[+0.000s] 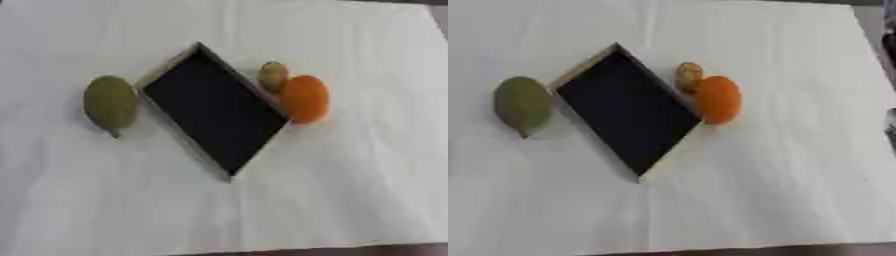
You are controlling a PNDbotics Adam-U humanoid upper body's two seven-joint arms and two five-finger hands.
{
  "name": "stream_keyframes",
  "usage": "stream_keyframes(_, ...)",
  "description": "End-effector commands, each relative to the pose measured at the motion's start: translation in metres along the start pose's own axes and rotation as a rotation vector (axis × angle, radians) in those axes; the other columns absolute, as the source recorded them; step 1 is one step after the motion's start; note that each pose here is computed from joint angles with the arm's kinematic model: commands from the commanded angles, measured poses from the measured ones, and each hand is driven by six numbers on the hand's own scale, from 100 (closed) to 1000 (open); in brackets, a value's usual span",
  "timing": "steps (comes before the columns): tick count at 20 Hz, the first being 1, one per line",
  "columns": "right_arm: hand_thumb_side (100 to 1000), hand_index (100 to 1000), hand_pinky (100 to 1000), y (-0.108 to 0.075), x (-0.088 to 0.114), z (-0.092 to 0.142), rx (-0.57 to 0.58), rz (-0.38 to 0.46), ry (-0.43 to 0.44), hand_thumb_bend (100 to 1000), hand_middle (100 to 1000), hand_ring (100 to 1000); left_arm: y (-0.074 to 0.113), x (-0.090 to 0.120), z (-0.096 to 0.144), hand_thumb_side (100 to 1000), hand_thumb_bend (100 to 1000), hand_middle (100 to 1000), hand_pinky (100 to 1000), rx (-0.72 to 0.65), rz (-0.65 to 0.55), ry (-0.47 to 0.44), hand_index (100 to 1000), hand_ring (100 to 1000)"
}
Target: Pick up objects on the table and place them in the box.
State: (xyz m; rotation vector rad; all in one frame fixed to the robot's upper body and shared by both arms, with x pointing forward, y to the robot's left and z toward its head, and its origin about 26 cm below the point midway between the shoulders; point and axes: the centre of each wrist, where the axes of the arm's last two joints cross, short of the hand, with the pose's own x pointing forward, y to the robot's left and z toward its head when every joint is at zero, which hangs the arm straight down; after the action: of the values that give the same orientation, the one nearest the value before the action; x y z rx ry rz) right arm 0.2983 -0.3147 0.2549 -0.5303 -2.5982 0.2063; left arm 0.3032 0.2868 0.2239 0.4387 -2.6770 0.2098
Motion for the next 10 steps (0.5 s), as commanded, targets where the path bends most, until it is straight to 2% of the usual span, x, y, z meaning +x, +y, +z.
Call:
stream_keyframes(1,610,799,904,-0.0036,0.0053,-0.0049,0.005,0.003,-0.024,100,632,704,0.0020,0.0043,-0.0043,621,331,739,679,-0.002,-0.002,-0.021,820,688)
stream_keyframes(10,601,809,903,-0.0023,0.0071,-0.0080,0.043,0.022,-0.036,100,646,718,0.0017,0.0041,-0.0035,621,331,740,679,-0.005,0.002,-0.017,820,689)
